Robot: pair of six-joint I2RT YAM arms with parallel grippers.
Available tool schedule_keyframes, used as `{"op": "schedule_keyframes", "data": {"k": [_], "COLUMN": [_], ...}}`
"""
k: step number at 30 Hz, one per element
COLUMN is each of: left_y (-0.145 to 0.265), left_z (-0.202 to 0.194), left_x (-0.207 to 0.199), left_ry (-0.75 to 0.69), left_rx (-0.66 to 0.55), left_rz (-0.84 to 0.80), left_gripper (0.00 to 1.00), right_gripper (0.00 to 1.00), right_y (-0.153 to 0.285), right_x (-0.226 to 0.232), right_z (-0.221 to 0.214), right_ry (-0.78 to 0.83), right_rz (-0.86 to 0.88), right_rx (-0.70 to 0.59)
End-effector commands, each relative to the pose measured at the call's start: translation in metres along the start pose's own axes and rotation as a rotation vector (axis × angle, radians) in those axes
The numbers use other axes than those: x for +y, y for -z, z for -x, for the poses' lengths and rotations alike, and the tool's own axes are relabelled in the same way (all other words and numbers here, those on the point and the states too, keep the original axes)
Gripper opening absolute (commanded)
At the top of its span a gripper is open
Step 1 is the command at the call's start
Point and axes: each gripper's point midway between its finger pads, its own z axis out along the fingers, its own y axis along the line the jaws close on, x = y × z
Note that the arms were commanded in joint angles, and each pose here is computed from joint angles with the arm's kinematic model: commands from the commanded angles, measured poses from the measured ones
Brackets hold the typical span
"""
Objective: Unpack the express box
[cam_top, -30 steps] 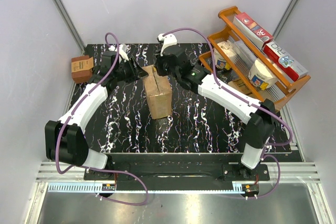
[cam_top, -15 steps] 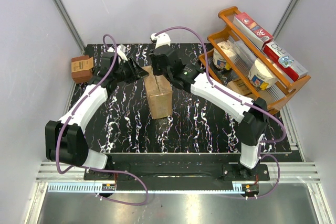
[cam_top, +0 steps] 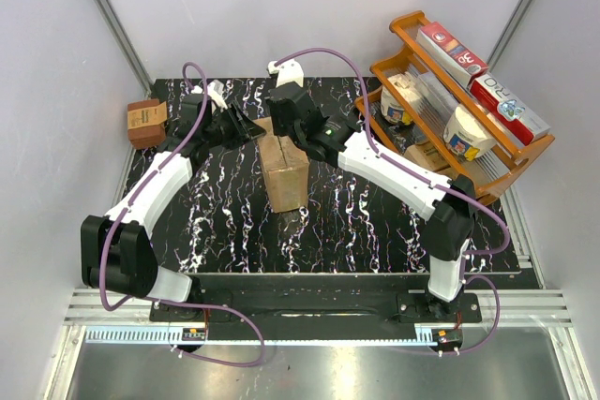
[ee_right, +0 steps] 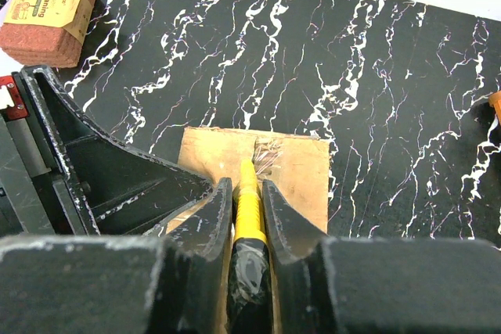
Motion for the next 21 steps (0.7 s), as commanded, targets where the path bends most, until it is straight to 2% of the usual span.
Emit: {"op": "schedule_keyframes", "data": {"k": [1, 14, 21], "left_y": [-0.001, -0.002, -0.003], "left_z": [-0.033, -0.034, -0.035], "left_x": [0.026, 0.028, 0.030], "left_ry": [0.036, 0.037, 0.041], "left_rx": [0.105, 0.107, 0.115], "left_rz": [0.086, 0.098, 0.102], "left_gripper": [0.37, 0.35, 0.35], "right_gripper": [0.00, 0.00, 0.00], "right_y": [0.010, 0.015, 0.030], "right_x": [-0.006, -0.007, -0.007], "right_z": [0.018, 0.022, 0.044], "right_ry": [-0.009, -0.017, -0.049], "right_rz": [-0.032, -0.027, -0.006], "right_rx": [-0.036, -0.052, -0.109]}}
